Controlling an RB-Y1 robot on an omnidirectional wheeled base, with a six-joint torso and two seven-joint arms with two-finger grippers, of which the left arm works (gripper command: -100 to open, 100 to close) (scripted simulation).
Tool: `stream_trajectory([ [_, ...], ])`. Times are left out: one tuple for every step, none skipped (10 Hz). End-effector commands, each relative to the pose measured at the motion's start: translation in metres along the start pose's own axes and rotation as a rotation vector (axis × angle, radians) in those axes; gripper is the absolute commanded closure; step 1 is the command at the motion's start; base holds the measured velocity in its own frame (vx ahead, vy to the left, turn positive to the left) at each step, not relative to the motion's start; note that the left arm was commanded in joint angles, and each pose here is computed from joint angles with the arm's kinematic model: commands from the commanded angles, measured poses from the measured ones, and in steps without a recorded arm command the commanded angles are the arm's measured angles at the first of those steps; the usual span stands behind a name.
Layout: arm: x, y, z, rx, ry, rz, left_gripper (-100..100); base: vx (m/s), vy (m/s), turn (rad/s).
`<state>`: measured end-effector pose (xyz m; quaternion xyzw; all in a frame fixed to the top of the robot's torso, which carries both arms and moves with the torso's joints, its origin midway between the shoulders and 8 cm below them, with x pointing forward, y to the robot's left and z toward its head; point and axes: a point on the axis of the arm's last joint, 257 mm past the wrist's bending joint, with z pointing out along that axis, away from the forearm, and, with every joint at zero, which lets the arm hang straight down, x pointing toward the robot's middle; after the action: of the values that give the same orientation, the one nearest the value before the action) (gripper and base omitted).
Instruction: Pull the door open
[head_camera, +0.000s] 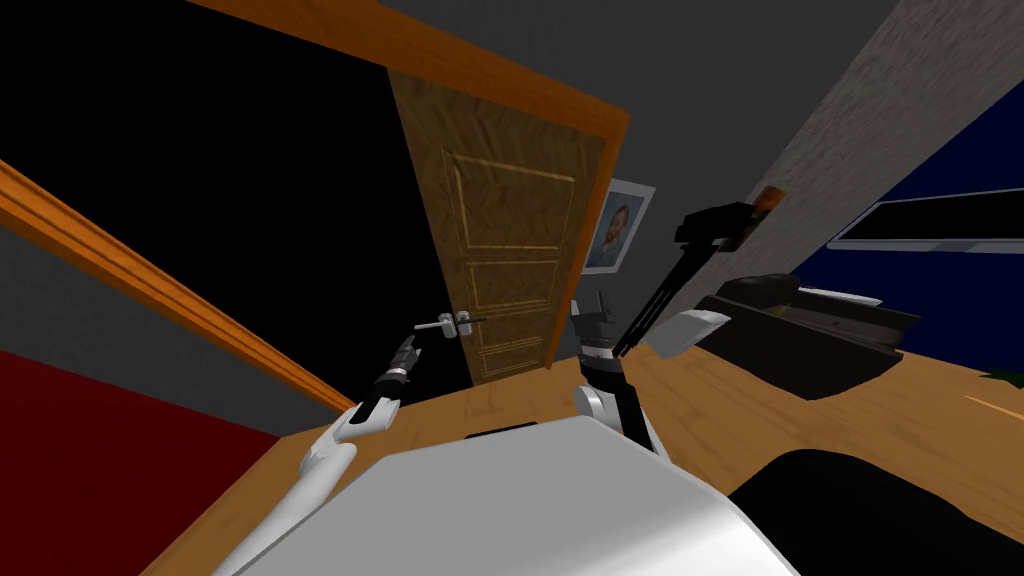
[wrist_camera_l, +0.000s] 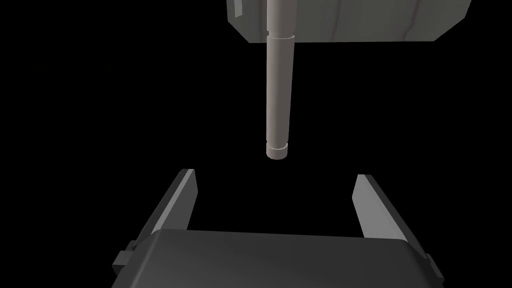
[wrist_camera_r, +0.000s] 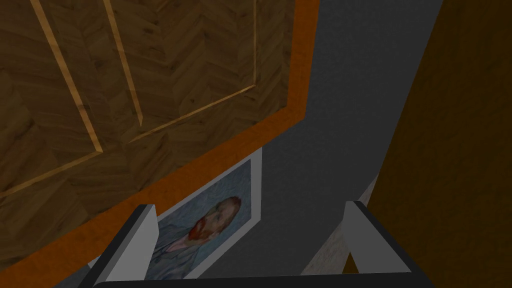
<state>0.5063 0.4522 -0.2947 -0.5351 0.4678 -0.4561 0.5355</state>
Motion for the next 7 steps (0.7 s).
stream_trajectory([
  [-0.018,0.002,-0.0019,-0.006,-0.027,0.006,-100,0.166,0.063,-0.022],
  [-0.025,0.002,-0.0029,-0.008,-0.038,0.007,-100,0.171,0.053,-0.042],
  [-0.030,0.002,-0.0032,-0.009,-0.045,0.008,-100,0.174,0.059,-0.042],
  [-0.032,0.002,-0.0029,-0.009,-0.049,0.006,-100,0.172,0.052,-0.071],
  [-0.030,0.001,-0.0017,-0.006,-0.047,0.003,-100,0.181,0.019,-0.092],
  [-0.019,-0.001,0.0023,0.002,-0.033,-0.006,-100,0.214,-0.035,-0.164],
  [-0.025,0.001,-0.0001,-0.003,-0.040,-0.001,-100,0.099,-0.018,-0.034],
])
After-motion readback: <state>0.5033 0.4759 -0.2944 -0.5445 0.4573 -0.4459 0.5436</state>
